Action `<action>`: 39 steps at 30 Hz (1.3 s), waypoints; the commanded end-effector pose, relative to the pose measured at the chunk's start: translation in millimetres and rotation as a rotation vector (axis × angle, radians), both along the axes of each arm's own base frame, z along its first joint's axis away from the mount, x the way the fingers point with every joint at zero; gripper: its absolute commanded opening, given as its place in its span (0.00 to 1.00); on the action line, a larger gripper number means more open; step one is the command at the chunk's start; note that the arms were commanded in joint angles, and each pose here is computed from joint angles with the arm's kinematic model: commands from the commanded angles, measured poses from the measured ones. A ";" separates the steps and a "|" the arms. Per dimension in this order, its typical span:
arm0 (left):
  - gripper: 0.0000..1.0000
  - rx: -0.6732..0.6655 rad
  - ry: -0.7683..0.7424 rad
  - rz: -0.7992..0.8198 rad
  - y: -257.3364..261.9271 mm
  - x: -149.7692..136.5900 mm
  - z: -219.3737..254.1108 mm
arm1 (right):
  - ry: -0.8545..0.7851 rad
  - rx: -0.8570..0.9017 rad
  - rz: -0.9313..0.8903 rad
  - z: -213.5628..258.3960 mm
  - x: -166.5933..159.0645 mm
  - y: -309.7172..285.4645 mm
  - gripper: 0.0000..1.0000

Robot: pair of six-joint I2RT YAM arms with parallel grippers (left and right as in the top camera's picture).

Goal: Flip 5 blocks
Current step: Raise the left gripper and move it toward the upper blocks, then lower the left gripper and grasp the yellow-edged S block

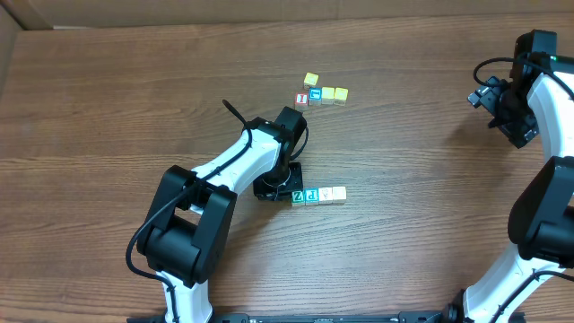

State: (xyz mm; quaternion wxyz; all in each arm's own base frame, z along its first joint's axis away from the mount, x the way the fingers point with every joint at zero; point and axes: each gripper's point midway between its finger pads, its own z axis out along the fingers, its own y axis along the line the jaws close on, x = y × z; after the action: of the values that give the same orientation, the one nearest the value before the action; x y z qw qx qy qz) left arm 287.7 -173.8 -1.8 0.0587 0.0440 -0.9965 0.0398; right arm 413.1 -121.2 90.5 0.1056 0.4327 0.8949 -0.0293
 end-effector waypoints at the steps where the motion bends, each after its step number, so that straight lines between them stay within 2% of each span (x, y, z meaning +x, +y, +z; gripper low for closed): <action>1: 0.04 -0.005 -0.003 0.012 -1.1 0.6 -1.8 | -0.040 -0.021 0.002 16.5 4.3 -2.8 1.00; 28: 0.04 -0.012 -0.045 0.032 -3.2 12.7 0.2 | -0.040 -0.021 0.002 16.5 4.3 -2.8 1.00; 34: 0.04 0.053 -0.098 0.091 20.6 46.5 36.3 | -0.040 -0.021 0.002 16.5 4.3 -2.8 1.00; 37: 0.04 0.032 -0.149 0.102 25.5 71.7 68.2 | -0.040 -0.021 0.002 16.5 4.3 -2.9 1.00; 39: 0.08 0.010 -0.207 0.103 28.0 91.8 92.8 | -0.040 -0.021 0.002 16.5 4.3 -2.9 1.00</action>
State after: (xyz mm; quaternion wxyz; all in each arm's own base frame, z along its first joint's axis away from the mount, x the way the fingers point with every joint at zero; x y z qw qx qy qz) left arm 343.8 -152.3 56.3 0.0100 0.0919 -0.9952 0.0331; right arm 413.0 -121.2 90.5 0.1054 0.4327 0.8949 -0.0294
